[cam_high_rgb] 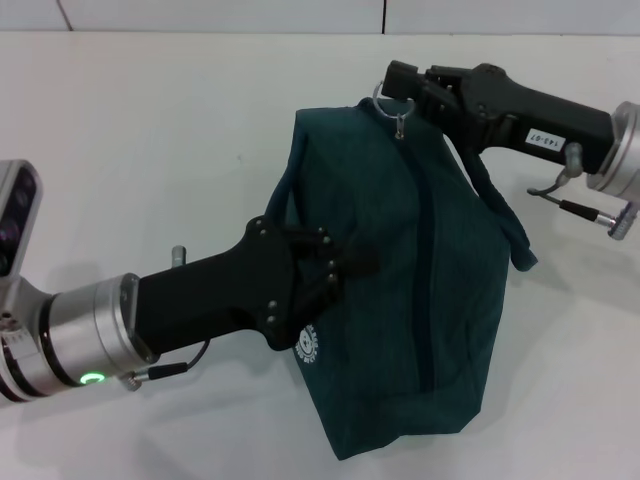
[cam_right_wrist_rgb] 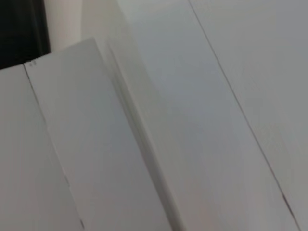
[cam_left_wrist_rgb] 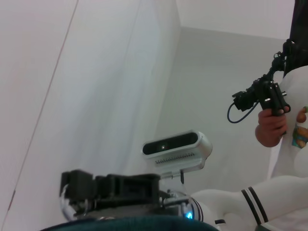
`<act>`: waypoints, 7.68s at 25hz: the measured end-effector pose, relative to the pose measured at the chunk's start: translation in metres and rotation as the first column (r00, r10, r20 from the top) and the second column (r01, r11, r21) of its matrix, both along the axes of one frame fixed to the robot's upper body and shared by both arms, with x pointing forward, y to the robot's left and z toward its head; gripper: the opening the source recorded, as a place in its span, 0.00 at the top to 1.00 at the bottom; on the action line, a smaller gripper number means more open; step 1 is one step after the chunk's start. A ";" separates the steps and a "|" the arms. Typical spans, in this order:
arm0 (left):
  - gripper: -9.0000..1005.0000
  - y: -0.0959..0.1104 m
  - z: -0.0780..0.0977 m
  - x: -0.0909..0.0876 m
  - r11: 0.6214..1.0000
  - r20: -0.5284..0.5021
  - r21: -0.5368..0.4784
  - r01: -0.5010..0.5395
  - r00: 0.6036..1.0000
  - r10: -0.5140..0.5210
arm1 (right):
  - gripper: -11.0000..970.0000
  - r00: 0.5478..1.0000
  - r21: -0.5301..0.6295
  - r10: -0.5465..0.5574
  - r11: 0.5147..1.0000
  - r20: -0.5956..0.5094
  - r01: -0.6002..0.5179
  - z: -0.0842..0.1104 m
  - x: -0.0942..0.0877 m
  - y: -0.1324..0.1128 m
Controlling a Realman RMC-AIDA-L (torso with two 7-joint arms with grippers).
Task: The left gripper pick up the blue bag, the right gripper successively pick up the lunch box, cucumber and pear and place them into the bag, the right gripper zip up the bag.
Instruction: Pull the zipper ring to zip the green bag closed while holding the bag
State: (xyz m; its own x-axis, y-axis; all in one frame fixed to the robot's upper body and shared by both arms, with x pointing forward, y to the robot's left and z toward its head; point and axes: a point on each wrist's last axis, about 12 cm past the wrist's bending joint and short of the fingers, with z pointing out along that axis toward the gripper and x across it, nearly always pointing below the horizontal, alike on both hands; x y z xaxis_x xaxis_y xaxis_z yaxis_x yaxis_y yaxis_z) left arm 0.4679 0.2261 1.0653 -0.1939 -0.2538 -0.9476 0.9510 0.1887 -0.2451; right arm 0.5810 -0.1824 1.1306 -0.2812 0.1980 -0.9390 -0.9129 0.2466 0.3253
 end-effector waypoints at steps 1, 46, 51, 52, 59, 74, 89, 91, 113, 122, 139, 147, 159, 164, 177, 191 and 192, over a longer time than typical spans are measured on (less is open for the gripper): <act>0.93 0.000 0.000 0.000 1.000 -0.001 0.000 -0.001 1.000 0.001 | 0.91 1.000 -0.006 -0.006 1.000 -0.001 0.006 -0.001 0.000 0.000; 0.85 0.026 -0.015 0.008 0.960 -0.095 0.013 -0.278 0.956 0.278 | 0.90 0.938 -0.071 -0.320 0.941 0.134 0.331 0.003 0.040 -0.014; 0.84 0.026 -0.015 0.008 0.960 -0.095 0.015 -0.279 0.956 0.279 | 0.90 0.925 -0.076 -0.354 0.927 0.137 0.366 0.004 0.046 -0.016; 0.84 0.026 -0.015 0.009 0.959 -0.095 0.015 -0.284 0.954 0.284 | 0.90 0.926 -0.077 -0.353 0.928 0.136 0.365 0.004 0.046 -0.016; 0.82 0.028 -0.014 0.015 0.944 -0.102 0.008 -0.331 0.939 0.330 | 0.90 0.940 -0.064 -0.320 0.942 0.116 0.328 0.000 0.039 -0.013; 0.34 0.057 0.008 0.033 0.904 -0.132 -0.078 -0.420 0.903 0.408 | 0.90 0.956 -0.018 -0.279 0.959 0.089 0.282 -0.007 0.023 -0.018; 0.22 0.076 0.096 0.107 0.949 -0.282 0.203 -0.242 0.913 0.293 | 0.90 0.950 0.025 -0.299 0.954 0.092 0.298 -0.008 0.015 -0.032; 0.22 0.071 0.114 0.110 0.946 -0.284 0.266 -0.186 0.923 0.261 | 0.90 0.949 0.037 -0.301 0.954 0.092 0.298 -0.007 0.013 -0.035; 0.22 -0.038 0.156 0.122 0.827 -0.231 0.561 0.036 0.966 0.114 | 0.89 0.960 0.076 -0.265 0.963 0.090 0.259 -0.013 -0.003 -0.039; 0.23 -0.042 0.153 0.134 0.806 -0.213 0.592 0.010 0.966 0.144 | 0.89 0.963 0.089 -0.255 0.965 0.082 0.248 -0.015 -0.008 -0.040; 0.23 -0.046 0.142 0.135 0.789 -0.248 0.613 0.033 0.957 0.152 | 0.89 0.963 0.087 -0.258 0.964 0.076 0.251 -0.017 -0.009 -0.042; 0.23 -0.047 0.140 0.138 0.794 -0.254 0.608 0.024 0.953 0.165 | 0.89 0.963 0.089 -0.258 0.964 0.077 0.252 -0.017 -0.009 -0.041; 0.34 -0.044 0.138 0.141 0.804 -0.249 0.594 -0.015 0.947 0.202 | 0.89 0.962 0.088 -0.261 0.963 0.084 0.254 -0.017 -0.009 -0.042; 0.34 -0.044 0.132 0.141 0.813 -0.277 0.583 -0.003 0.939 0.203 | 0.89 0.962 0.088 -0.261 0.963 0.085 0.254 -0.017 -0.009 -0.041; 0.44 -0.038 0.128 0.143 0.873 -0.342 0.488 -0.006 0.918 0.198 | 0.89 0.962 0.087 -0.260 0.963 0.085 0.253 -0.017 -0.009 -0.041; 0.73 -0.042 0.122 0.143 0.845 -0.266 0.535 -0.010 0.947 0.180 | 0.88 0.961 0.088 -0.263 0.963 0.086 0.255 -0.016 -0.009 -0.042; 0.76 -0.042 0.122 0.143 0.845 -0.265 0.535 -0.012 0.947 0.182 | 0.88 0.961 0.088 -0.263 0.963 0.086 0.256 -0.016 -0.009 -0.042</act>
State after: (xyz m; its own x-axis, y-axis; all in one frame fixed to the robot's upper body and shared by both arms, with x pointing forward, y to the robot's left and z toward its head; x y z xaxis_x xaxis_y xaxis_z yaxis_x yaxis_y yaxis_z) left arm 0.6113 0.1843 1.1876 -0.4850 0.2275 -0.8444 0.8194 0.4557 -0.3478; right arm 0.5725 -0.2246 1.1143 -0.1202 0.3231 -0.9387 -0.8485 0.4575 0.2661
